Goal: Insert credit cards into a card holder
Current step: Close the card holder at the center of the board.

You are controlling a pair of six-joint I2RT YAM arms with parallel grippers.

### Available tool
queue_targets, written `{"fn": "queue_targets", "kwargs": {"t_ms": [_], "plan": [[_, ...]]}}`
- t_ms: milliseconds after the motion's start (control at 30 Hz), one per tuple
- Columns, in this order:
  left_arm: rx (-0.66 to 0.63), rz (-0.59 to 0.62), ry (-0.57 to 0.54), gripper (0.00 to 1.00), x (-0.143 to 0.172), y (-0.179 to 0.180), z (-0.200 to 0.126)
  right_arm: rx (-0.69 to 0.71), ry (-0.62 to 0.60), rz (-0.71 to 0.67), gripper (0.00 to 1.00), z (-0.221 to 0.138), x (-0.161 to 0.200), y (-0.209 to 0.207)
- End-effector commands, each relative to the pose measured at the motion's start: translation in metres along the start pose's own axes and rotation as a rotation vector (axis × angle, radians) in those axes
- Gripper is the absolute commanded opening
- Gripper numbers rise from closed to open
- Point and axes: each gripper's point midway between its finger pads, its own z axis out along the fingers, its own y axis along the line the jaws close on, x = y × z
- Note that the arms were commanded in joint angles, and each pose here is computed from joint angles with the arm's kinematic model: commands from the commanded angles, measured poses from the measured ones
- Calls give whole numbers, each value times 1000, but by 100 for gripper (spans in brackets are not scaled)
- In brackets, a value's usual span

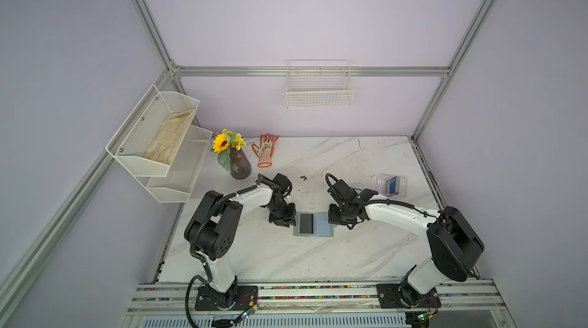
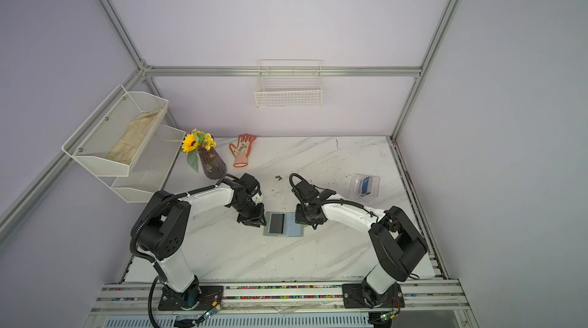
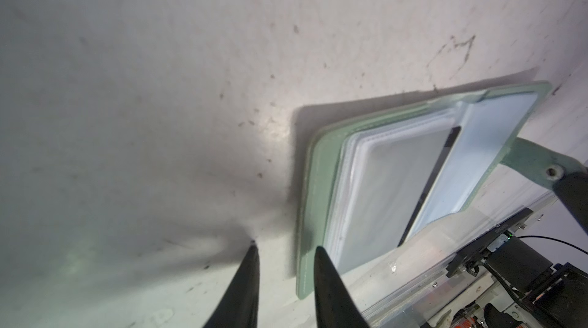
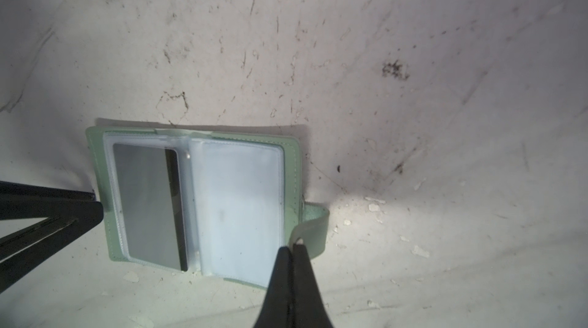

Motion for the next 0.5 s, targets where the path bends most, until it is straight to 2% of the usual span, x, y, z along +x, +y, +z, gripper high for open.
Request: {"fn": "queue_targets", "kwargs": {"t_ms": [0,133,467], "plan": [[103,56,-77,30,-15,-26,-16,7,2,4,1,0,2,-4],[174,53,-50,30,-16,-35,-2,6,1,4,1,0,2,-4],[150,44,-34,29,-9,-28,4,3,-2,8,1,-1,3,-5]]}}
